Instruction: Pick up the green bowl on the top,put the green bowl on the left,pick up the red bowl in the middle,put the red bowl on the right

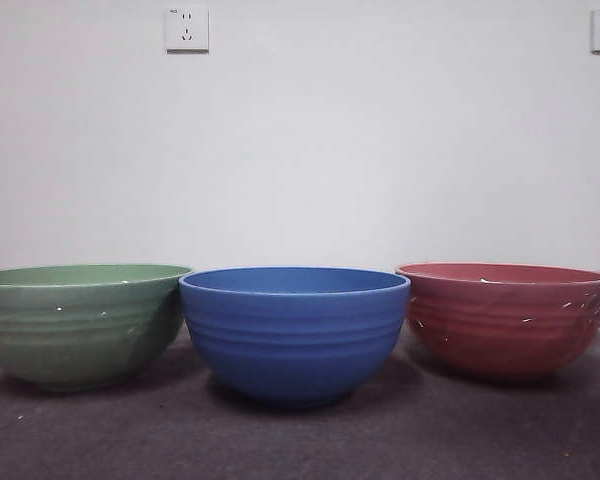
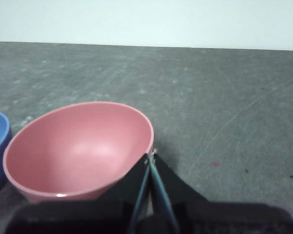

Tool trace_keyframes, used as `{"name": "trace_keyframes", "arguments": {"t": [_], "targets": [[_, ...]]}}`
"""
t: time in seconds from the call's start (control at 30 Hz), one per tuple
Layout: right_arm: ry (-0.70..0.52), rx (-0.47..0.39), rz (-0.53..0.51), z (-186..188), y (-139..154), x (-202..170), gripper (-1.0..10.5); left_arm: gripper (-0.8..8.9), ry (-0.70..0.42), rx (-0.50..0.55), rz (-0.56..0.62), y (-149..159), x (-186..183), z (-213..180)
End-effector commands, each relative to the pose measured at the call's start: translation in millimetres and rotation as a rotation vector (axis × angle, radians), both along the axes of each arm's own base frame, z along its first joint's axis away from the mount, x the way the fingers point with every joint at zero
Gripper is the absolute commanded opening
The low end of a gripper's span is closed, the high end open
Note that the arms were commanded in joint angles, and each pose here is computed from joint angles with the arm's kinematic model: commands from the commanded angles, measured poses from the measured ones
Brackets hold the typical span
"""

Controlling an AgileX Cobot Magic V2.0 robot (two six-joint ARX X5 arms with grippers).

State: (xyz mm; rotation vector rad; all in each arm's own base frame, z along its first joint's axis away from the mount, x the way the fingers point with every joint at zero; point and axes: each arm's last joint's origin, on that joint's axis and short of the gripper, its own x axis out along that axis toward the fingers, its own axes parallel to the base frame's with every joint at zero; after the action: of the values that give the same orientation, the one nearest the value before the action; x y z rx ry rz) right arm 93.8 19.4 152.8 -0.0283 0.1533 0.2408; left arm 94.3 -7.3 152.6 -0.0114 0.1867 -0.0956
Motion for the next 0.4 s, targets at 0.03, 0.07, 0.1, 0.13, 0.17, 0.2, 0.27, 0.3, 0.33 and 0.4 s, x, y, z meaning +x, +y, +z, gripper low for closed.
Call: {"name": "trace_keyframes", "arguments": {"t": [0.03, 0.07, 0.1, 0.13, 0.17, 0.2, 0.27, 0.3, 0.33, 0.4], "targets": [[0.007, 0.011, -0.01, -2.9, -0.5, 0.5, 0.0, -0.03, 0.015, 0.012, -0.001, 0.2, 0.4, -4.7], [0.008, 0.01, -0.01, -3.0, -0.5, 0.5, 0.0, -0.03, 0.016, 0.012, 0.0, 0.2, 0.4, -4.7], [0.01, 0.011, -0.007, -3.2, -0.4, 0.6, 0.0, -0.03, 0.016, 0.012, 0.0, 0.2, 0.4, -4.7], [0.013, 0.01, -0.007, -3.3, -0.3, 0.7, 0.0, -0.03, 0.016, 0.012, 0.0, 0.2, 0.4, -4.7], [0.015, 0.009, -0.011, -3.4, -0.4, 0.8, 0.0, -0.04, 0.016, 0.012, 0.0, 0.2, 0.4, -4.7], [0.018, 0.008, -0.011, -3.6, -0.4, 0.9, 0.0, -0.03, 0.016, 0.012, -0.001, 0.2, 0.4, -4.7], [0.021, 0.008, -0.011, -3.9, -0.3, 1.1, 0.0, -0.03, 0.016, 0.012, 0.0, 0.2, 0.4, -4.7], [0.021, 0.007, -0.011, -3.9, -0.3, 1.1, 0.0, -0.03, 0.016, 0.012, 0.0, 0.2, 0.4, -4.7], [0.023, 0.007, -0.011, -4.0, -0.3, 1.1, 0.0, -0.03, 0.016, 0.012, 0.0, 0.2, 0.4, -4.7], [0.023, 0.007, -0.011, -4.1, -0.3, 1.2, 0.0, -0.03, 0.016, 0.012, 0.0, 0.2, 0.4, -4.7]]}}
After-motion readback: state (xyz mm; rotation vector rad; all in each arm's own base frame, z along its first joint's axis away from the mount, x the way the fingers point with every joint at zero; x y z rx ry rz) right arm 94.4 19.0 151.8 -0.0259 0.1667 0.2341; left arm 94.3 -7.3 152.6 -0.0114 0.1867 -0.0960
